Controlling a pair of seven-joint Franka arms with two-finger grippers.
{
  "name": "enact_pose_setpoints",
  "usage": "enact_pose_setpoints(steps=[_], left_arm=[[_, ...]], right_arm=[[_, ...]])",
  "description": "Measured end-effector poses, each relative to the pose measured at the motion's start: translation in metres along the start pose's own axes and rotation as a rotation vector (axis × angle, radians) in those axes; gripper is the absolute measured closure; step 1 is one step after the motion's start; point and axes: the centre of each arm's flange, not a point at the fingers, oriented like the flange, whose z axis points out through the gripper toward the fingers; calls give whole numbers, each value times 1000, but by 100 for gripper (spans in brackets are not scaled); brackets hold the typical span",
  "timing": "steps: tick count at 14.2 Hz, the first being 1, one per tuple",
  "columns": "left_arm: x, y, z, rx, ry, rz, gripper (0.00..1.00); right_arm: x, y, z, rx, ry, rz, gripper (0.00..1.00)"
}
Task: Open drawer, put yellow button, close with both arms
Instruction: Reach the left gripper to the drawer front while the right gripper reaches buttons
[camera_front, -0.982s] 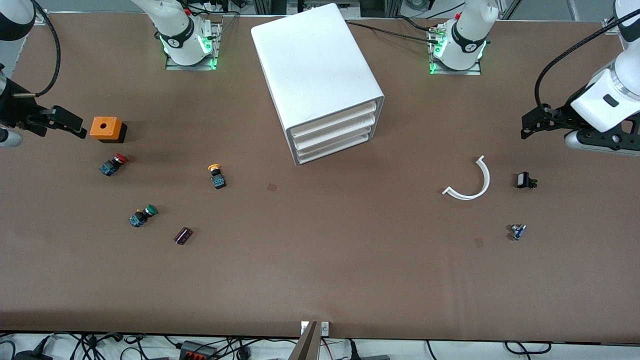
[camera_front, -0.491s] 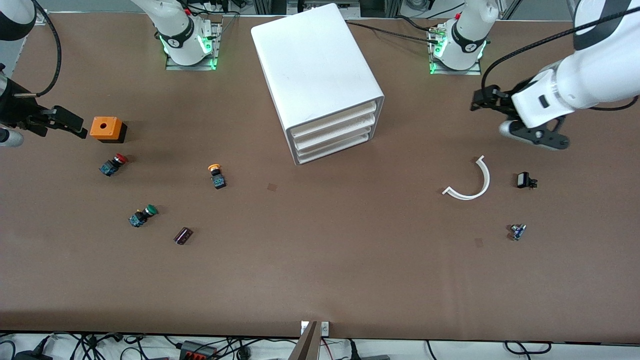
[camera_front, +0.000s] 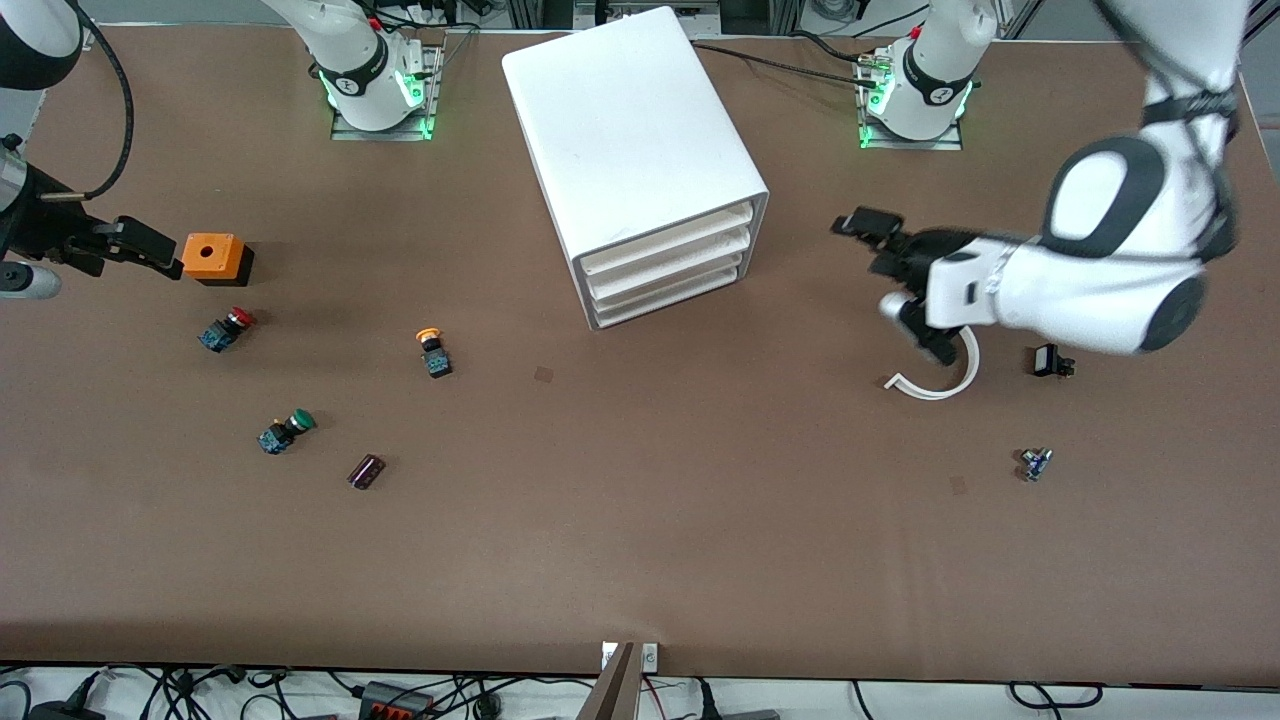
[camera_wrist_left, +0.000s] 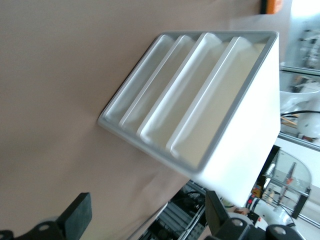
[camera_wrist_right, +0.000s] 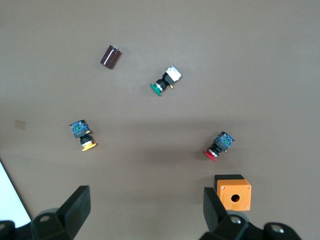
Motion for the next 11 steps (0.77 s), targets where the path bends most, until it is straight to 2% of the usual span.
enact_pose_setpoints(steps=[3, 5, 8, 9, 10, 11], left_arm=[[41, 20, 59, -55, 25, 60, 0], [45, 31, 81, -95, 18, 68, 0], [52, 21, 103, -94, 40, 72, 0], [52, 15, 110, -97, 39, 92, 4], [51, 10, 116, -110, 38, 110, 4], [48, 5, 123, -139, 39, 118, 11]], right_arm=[[11, -26, 29, -1, -48, -45, 0], [22, -52, 62, 14, -90, -80, 0], [40, -91, 116, 49, -128, -117, 0], [45, -105, 134, 48, -133, -135, 0], [48, -119, 150, 44, -137, -154, 0], [51, -131, 164, 40, -140, -172, 0]])
